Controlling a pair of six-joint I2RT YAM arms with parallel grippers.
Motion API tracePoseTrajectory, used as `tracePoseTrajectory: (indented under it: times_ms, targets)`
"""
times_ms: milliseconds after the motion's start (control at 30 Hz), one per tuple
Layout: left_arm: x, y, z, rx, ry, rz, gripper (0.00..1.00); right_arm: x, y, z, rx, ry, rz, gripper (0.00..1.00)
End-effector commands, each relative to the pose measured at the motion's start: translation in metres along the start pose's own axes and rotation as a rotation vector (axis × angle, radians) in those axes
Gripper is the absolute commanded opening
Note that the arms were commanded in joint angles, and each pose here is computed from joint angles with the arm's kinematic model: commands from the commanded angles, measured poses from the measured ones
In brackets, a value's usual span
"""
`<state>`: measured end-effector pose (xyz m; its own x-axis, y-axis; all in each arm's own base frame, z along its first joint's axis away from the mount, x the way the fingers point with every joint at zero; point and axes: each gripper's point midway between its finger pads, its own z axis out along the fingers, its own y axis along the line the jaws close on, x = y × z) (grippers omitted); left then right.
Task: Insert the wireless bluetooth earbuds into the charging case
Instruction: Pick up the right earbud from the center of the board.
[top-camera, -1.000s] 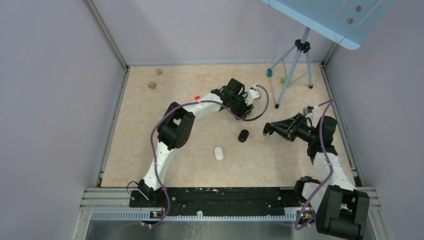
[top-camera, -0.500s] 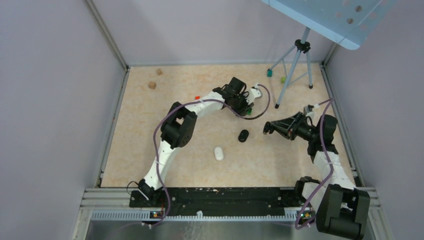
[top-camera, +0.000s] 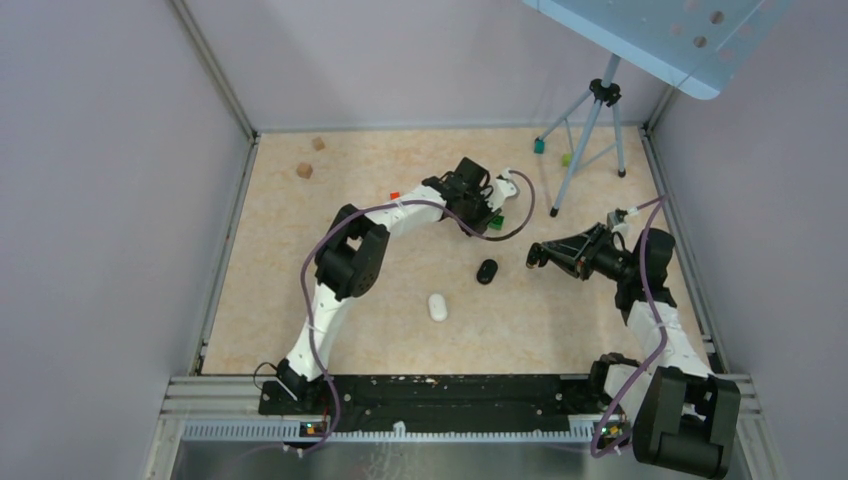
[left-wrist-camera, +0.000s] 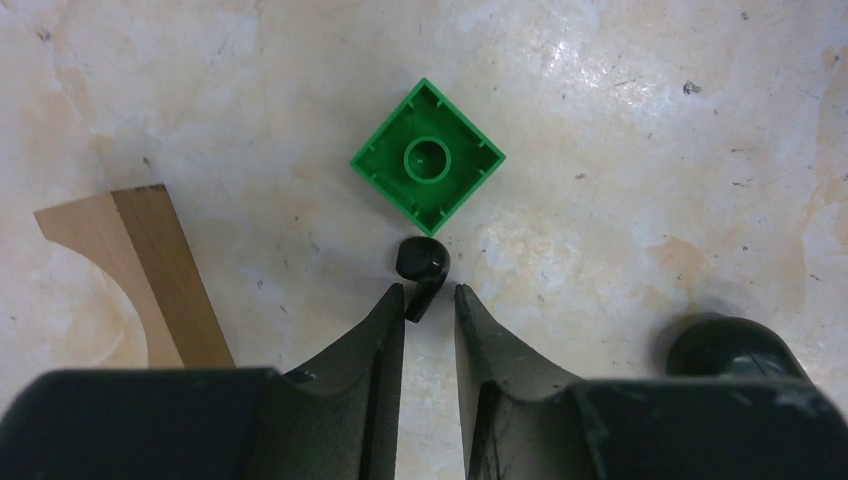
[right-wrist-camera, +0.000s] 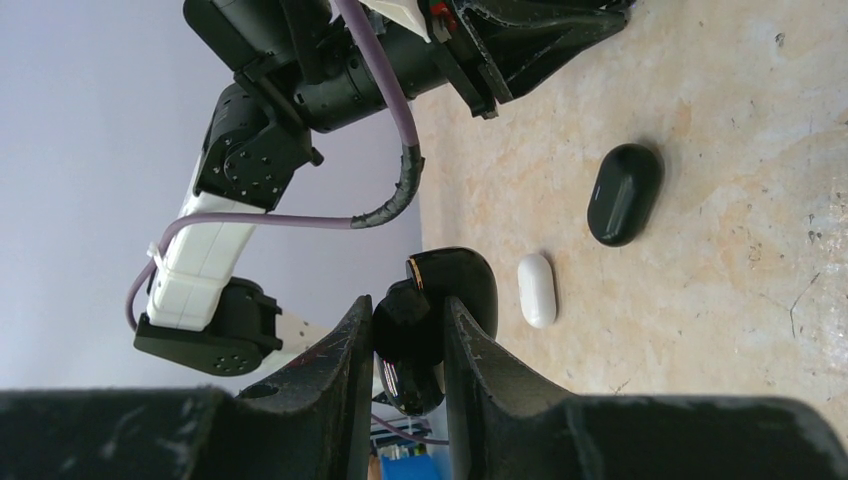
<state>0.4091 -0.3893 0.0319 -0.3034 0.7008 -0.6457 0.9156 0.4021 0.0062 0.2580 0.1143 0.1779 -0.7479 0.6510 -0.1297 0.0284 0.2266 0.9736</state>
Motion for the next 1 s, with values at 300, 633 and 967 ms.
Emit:
tracePoseTrajectory:
  times_ms: [300,633,967]
  targets:
    - [-0.017,-0.01,-0.032,0.001,-0.042,-0.135,0.47,-0.008,0.019,-0.002,-0.039,-0.004,-0.077,0.0]
    - [-0.031,0.005,-0.023,-0.062,-0.055,-0.127,0.57,-0.007,0.018,-0.002,-0.039,-0.002,-0.077,0.0]
    - [-0.024,0.004,-0.003,-0.048,0.0,-0.111,0.53,-0.008,0.019,-0.002,-0.042,-0.002,-0.082,0.0]
